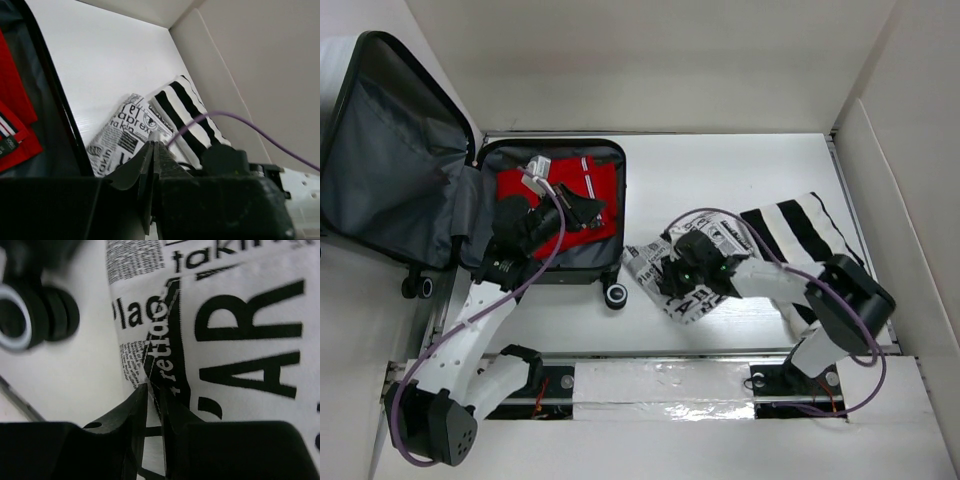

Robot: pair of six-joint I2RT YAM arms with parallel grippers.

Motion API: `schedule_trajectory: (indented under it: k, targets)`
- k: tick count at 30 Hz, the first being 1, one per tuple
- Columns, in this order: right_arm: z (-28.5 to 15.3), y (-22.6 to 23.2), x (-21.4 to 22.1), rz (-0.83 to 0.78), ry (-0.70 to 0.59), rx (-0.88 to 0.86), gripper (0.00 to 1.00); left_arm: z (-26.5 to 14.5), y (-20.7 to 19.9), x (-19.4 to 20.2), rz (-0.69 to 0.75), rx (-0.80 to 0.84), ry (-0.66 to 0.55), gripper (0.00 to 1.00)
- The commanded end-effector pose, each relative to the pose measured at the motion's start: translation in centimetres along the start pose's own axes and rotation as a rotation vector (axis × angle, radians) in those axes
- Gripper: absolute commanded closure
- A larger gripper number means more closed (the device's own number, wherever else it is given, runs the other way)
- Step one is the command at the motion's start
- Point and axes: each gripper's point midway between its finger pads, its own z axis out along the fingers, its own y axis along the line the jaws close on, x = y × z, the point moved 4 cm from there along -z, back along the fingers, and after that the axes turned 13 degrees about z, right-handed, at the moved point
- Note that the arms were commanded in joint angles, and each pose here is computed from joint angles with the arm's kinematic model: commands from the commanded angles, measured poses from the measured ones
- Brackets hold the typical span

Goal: Pack the luggage

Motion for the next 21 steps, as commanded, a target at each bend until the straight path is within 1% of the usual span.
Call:
schedule_trajectory:
  k: [1, 3, 5, 8, 9, 11, 12, 13, 14, 17, 18, 19, 21]
  targets:
    - [3.2, -1.0, -4.8, 0.022, -0.090, 0.031, 0.77, -0.1, -0.9, 0.1, 0.007, 0.082, -0.016, 1.00]
    - [3.9, -2.7, -8.1, 0.079, -0.169, 0.067, 0.77, 0.5, -0.2, 1.5, -0.037, 0.089, 0.024, 1.00]
    - [4.4, -4.2, -11.9, 0.151, -0.242, 0.075, 0.77, 0.9, 0.2, 1.8, -0.048, 0.086, 0.018, 1.00]
    - [4.4, -6.0, -15.0, 0.211, -0.327, 0.120, 0.77, 1.7, 1.5, 3.0, -0.064, 0.042, 0.050, 1.00]
    - [4.1, -7.2, -15.8, 0.234, -0.349, 0.141, 0.77, 1.9, 1.6, 3.2, -0.077, 0.042, 0.056, 1.00]
    - [3.7, -8.3, -16.7, 0.250, -0.370, 0.158, 0.77, 2.6, 1.3, 4.4, -0.084, 0.045, 0.075, 0.99]
    - [3.1, -8.5, -17.3, 0.254, -0.376, 0.141, 0.77, 3.2, 1.4, 4.6, -0.079, 0.013, 0.071, 0.97]
    - [2.9, -8.1, -17.4, 0.237, -0.371, 0.117, 0.75, 3.7, 1.1, 4.9, -0.069, 0.013, 0.079, 0.93]
    - [2.5, -7.7, -17.5, 0.220, -0.371, 0.099, 0.74, 4.4, -0.3, 5.6, -0.059, 0.041, 0.103, 0.92]
    - [0.1, -5.2, -17.5, 0.147, -0.380, 0.064, 0.71, 6.8, 0.3, 5.8, -0.049, -0.029, 0.099, 0.84]
    - [-0.7, -5.0, -17.5, 0.137, -0.389, 0.067, 0.70, 7.8, 1.3, 6.6, -0.055, -0.066, 0.117, 0.80]
    - [-2.4, -4.0, -17.2, 0.112, -0.405, 0.050, 0.67, 8.5, 1.3, 6.2, -0.038, -0.086, 0.107, 0.72]
    - [-4.4, -3.5, -16.7, 0.097, -0.434, 0.032, 0.63, 9.7, 1.4, 6.8, -0.001, -0.121, 0.139, 0.65]
